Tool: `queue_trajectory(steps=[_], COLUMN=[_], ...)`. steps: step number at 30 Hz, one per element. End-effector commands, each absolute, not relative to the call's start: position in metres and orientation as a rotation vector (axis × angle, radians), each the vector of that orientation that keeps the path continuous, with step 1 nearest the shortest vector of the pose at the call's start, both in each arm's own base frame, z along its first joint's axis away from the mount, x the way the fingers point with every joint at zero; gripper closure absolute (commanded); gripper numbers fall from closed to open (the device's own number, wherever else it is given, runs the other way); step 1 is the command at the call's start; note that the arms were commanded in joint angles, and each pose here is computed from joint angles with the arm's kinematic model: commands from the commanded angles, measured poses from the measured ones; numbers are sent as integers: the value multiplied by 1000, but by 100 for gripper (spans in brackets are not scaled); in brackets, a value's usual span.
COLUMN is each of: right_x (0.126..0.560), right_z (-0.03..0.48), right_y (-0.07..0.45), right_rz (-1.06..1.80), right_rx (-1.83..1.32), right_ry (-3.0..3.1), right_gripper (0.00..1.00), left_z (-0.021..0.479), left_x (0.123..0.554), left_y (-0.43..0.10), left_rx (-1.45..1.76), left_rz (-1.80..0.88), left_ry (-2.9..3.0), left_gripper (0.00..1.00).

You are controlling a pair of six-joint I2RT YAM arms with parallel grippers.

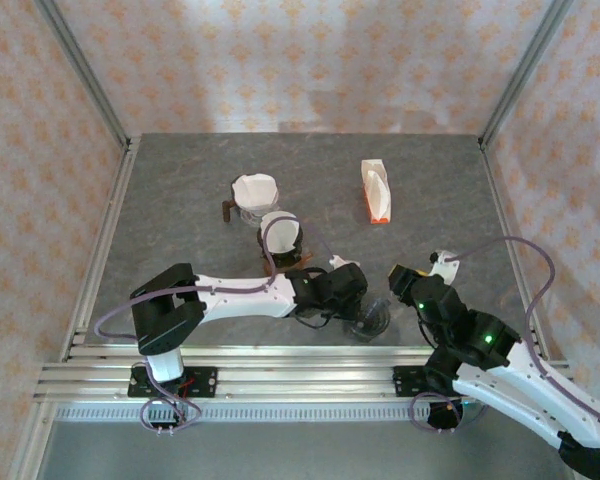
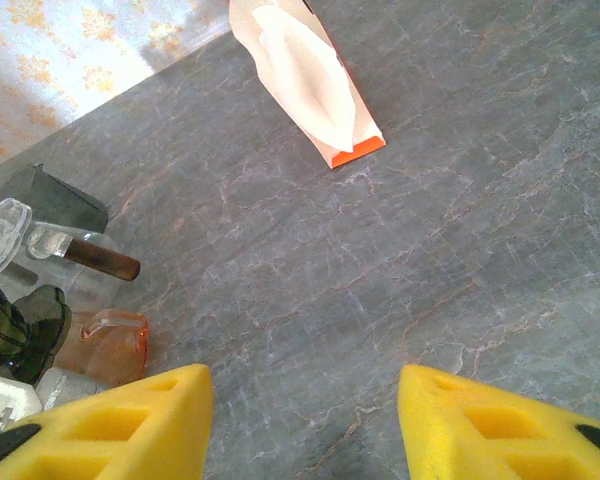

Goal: Place the coffee filter in the dripper

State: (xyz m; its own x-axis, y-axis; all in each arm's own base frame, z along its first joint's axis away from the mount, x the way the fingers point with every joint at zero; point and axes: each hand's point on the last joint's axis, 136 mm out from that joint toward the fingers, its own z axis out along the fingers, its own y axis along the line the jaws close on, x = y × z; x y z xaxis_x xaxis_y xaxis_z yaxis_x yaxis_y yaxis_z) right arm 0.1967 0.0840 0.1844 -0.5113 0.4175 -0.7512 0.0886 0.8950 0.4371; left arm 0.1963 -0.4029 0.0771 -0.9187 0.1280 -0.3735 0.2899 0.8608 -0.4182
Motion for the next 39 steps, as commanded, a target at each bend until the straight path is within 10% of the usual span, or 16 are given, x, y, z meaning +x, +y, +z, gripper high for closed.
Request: queue_trajectory(steps=[1,9,18,27,39], right_x=[196,197,199,201,203], right_z=[185,182,180,174,176], right_y=[79,83,88,98,104], right_rz=[401,422,429,451,469], right_rx=[367,366,368,347,333], right_ry=[2077,2089,2096,2122,2125], right_gripper=[47,36,35,34,34], left_z=[74,102,214,300,247], left_x=[199,201,208,272,379], left_y=[-396,-386,-354,-201,-61], left_rx=[318,305,297,-82,-569], left_rz=[-646,-678,-764,-663,-583], left_ry=[2719,2648,2412,2245,2267], left_gripper=[86,53,52,52,53])
